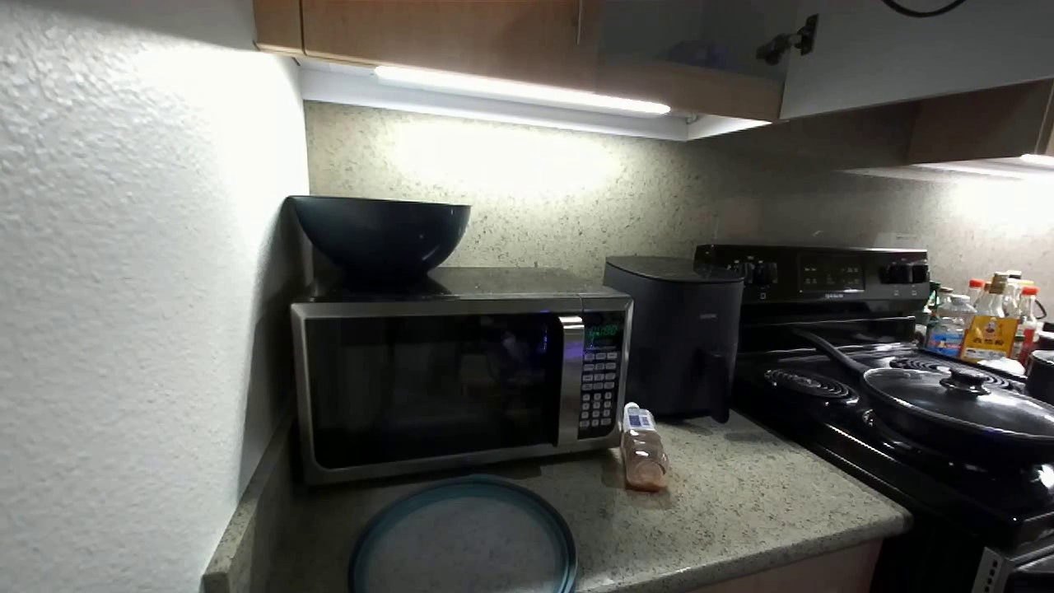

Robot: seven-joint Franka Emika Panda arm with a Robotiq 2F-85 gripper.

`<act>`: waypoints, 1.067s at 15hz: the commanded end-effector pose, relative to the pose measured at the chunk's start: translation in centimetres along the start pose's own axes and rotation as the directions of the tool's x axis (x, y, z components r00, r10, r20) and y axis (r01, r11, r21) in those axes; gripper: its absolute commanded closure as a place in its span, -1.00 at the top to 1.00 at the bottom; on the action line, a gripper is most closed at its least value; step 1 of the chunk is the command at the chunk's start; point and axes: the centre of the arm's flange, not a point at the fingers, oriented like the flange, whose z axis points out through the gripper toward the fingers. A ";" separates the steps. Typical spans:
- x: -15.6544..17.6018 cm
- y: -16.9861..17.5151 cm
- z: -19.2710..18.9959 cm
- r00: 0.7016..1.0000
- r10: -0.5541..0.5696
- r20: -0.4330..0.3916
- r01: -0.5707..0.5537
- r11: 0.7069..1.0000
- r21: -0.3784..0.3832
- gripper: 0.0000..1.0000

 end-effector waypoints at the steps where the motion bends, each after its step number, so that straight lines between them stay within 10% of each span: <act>1: 0.1 0.0 0.0 1.000 0.001 -0.002 -0.001 1.000 -0.001 0.80; 7: -6.6 -2.3 -4.4 0.978 -0.020 0.209 0.016 1.000 0.023 1.00; 12: -11.4 -3.5 -7.9 0.897 -0.149 0.415 0.127 0.989 0.082 1.00; 16: -13.2 -3.8 -6.9 0.896 -0.145 0.419 0.120 0.989 0.087 1.00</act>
